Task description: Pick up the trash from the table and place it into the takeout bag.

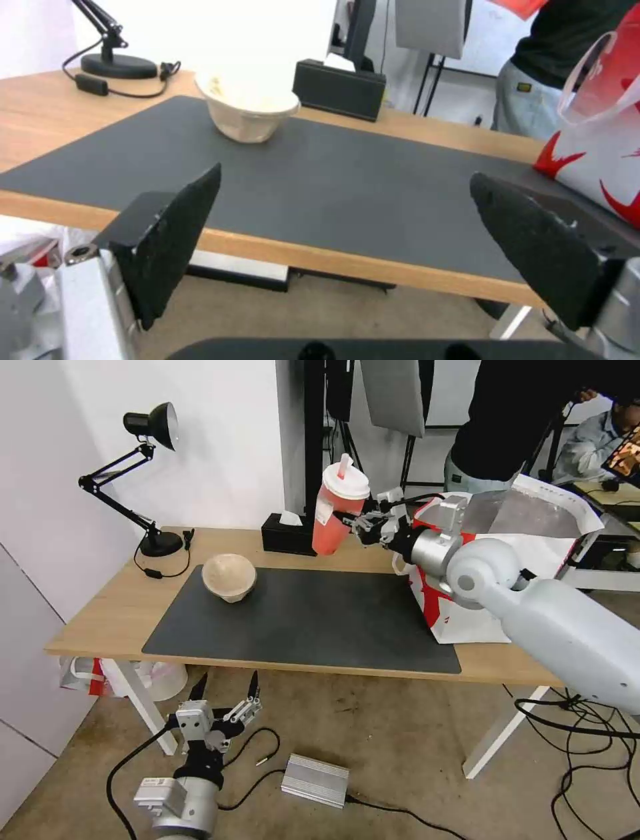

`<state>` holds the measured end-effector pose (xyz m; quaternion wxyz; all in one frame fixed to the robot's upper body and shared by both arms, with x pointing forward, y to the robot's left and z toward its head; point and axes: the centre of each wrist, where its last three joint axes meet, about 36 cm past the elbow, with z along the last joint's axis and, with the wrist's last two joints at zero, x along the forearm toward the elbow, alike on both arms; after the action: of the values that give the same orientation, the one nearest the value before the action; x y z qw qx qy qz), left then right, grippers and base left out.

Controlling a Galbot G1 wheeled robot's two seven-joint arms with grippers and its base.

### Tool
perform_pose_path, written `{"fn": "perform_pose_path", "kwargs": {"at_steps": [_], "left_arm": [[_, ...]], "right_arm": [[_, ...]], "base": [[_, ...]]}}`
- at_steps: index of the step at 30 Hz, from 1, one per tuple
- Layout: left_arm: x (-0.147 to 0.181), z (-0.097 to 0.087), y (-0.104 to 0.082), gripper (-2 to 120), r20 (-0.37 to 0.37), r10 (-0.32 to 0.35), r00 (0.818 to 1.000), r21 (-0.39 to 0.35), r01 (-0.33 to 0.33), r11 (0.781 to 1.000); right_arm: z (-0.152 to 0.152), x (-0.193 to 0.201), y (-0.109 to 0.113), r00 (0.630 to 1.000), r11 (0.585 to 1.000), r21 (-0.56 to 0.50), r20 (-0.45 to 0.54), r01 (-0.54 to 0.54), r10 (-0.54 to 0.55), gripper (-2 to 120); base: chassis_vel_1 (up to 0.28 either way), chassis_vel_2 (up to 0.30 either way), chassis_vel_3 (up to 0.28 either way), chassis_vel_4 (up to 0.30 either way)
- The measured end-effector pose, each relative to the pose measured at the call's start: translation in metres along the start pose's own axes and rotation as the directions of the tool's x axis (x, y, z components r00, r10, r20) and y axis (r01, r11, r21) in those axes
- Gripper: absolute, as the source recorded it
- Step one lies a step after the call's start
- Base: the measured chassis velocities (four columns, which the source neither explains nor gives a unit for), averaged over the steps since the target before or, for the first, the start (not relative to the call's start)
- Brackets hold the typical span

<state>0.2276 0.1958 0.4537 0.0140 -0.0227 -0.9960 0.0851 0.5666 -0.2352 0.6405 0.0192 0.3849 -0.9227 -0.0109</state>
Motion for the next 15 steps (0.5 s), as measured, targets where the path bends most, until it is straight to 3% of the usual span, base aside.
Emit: {"fn": "perform_pose_path", "kwargs": {"at_steps": [15], "left_arm": [[-0.001, 0.0, -0.002, 100, 0.001, 0.008, 1.0, 0.009, -0.008, 1.0]], "right_arm": [[-0.028, 0.027, -0.016, 0.998, 0.998, 0.007, 0.04, -0.055, 0.055, 2]], "base": [[0.0, 0.0, 0.0, 0.0]]}}
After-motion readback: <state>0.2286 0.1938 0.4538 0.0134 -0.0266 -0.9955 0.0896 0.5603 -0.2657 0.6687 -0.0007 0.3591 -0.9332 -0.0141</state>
